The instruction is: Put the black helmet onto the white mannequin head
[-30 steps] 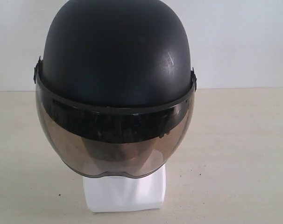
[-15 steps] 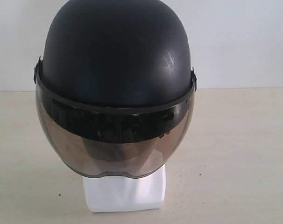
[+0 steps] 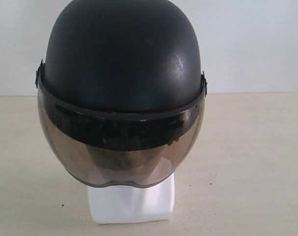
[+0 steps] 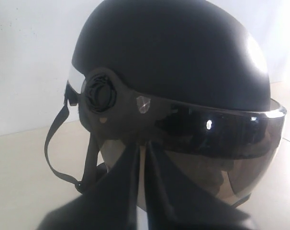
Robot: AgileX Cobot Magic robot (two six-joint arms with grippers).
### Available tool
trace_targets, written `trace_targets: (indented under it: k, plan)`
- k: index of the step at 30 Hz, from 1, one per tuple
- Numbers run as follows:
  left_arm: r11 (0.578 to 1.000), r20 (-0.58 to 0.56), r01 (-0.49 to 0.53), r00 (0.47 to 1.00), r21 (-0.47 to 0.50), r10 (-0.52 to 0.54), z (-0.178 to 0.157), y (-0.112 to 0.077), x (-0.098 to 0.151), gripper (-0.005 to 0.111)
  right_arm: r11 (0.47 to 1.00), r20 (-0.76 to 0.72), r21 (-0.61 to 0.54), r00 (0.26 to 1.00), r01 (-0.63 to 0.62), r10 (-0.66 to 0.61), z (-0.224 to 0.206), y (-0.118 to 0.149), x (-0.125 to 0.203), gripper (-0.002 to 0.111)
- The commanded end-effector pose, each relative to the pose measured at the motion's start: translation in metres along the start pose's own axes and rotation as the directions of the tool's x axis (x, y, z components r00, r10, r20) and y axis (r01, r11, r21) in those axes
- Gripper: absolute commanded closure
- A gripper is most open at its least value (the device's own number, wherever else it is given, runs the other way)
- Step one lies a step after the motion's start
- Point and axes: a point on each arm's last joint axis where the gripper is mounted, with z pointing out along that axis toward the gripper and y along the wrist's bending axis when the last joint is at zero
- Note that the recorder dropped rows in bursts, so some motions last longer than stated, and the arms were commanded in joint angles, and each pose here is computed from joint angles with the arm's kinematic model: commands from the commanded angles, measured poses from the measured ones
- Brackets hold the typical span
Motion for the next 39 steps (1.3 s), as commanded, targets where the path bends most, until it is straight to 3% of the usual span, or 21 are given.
trace_targets:
  k: [1,39]
  plan:
    - [1.0,0.011,0.019,1.0,0.0,-0.019,-0.0006,-0.0004,-0.0002,0.102,0.999,-0.012,0.013,0.999,-0.035,0.035,-0.0005,-0.0005,0.0014,0.108]
    - [1.0,0.011,0.019,1.0,0.0,-0.019,-0.0006,-0.0004,-0.0002,0.102,0.997,-0.006,0.01,0.997,-0.077,0.077,-0.0005,-0.0004,0.0009,0.108]
